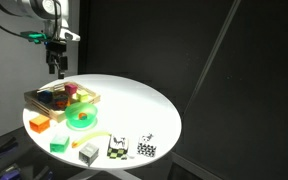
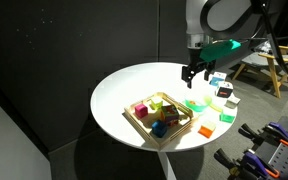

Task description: Pick up the block with a house image on top and put it in the wooden tray

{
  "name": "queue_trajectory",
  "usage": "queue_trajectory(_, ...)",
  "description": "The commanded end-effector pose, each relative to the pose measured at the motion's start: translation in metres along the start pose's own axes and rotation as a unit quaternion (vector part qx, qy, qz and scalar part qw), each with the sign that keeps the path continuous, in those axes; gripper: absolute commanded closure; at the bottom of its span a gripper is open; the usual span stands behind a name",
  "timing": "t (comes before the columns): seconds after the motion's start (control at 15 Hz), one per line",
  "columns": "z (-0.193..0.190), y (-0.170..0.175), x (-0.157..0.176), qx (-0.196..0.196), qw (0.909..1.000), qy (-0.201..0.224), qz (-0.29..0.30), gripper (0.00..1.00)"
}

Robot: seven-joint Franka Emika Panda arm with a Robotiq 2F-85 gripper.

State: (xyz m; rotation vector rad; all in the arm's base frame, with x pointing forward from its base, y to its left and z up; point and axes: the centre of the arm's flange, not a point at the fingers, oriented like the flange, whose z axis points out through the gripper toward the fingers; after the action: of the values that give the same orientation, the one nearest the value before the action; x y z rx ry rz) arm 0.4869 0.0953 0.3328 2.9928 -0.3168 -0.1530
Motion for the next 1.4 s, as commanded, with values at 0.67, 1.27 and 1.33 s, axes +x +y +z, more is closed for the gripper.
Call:
queue_trajectory(0.67,-0.075,0.044,-0.021,0.066,0.9956,0.065,0.014,0.00)
queue_trajectory(1.27,-0.116,0.046,-0.042,0.113,0.9891,0.086,-0.040,0.00)
queue_trajectory(1.33,-0.120,0.046,-0.045,0.110,0.9890,0.087,-0.046,0.00)
